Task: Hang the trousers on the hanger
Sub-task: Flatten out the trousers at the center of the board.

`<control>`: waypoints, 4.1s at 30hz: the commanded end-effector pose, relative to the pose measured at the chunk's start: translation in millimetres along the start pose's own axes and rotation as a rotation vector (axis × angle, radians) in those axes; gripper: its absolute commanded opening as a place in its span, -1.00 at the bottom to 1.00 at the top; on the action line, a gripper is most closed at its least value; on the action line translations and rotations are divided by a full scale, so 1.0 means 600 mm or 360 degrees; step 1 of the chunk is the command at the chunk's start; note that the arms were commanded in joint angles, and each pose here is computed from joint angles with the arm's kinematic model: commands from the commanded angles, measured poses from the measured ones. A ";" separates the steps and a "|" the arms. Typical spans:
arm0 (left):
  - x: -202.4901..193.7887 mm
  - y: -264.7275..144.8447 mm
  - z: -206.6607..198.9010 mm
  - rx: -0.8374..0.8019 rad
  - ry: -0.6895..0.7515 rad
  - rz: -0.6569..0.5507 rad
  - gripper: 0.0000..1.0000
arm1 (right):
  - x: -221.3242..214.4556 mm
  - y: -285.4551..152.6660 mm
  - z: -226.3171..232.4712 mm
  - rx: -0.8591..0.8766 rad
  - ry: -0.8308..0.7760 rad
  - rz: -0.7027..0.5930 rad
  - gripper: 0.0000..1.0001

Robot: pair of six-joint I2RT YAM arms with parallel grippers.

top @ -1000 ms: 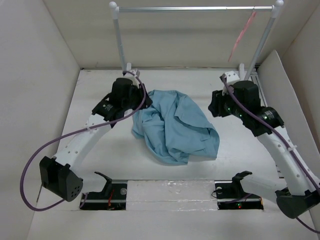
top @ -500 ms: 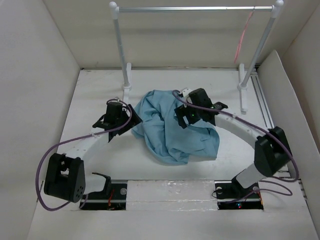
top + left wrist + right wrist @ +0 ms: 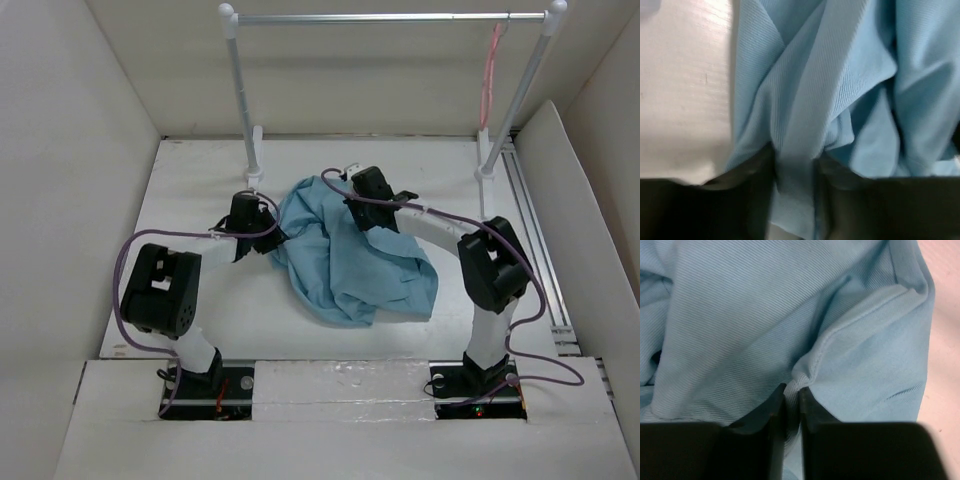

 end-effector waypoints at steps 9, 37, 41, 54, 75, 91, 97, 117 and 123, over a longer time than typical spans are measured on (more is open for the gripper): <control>0.134 -0.117 -0.066 0.0103 0.0184 -0.0515 -1.00 | 0.065 -0.310 -0.027 -0.0165 0.0137 -0.0505 -1.00; 0.324 -0.170 -0.140 0.0484 0.0735 -0.0725 0.49 | -0.024 -0.385 -0.476 -0.1109 0.0957 -0.0382 -0.46; 0.329 -0.155 -0.202 0.0417 0.0732 -0.0595 0.77 | 0.000 -0.375 -0.472 -0.0964 0.0935 -0.0313 0.73; 0.024 -0.227 -0.002 0.0307 0.0322 -0.0293 0.45 | -0.155 -0.338 -0.027 0.0250 0.0487 -0.0282 -1.00; -0.144 -0.108 0.070 0.0568 0.0176 0.0092 0.72 | -0.281 -0.236 -0.072 -0.0105 0.0609 0.0269 0.67; 0.053 -0.424 -0.295 -0.0166 0.0344 -0.0424 -0.75 | -0.249 -0.264 -0.240 -0.0514 0.0854 0.0050 -1.00; -0.034 -0.311 -0.352 -0.0049 0.0663 -0.0109 0.02 | -0.243 -0.283 -0.291 -0.0620 0.0928 -0.0010 -1.00; -0.061 -0.278 -0.008 0.0246 -0.0376 -0.0359 0.05 | -0.179 -0.336 -0.215 -0.0448 0.0623 -0.0111 0.26; -0.057 -0.201 0.062 0.0315 -0.0636 -0.0290 -0.09 | -0.150 -0.344 -0.132 -0.0198 0.0443 -0.0177 -1.00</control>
Point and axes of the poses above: each gripper's point midway between its finger pads, its own y axis out along the fingers, its own z axis along the line the jaws close on, x = y × z, the point moved 5 cm from there along -y, back along the fingers, and after that the axes turned 2 degrees about y, right-handed, at the moved point
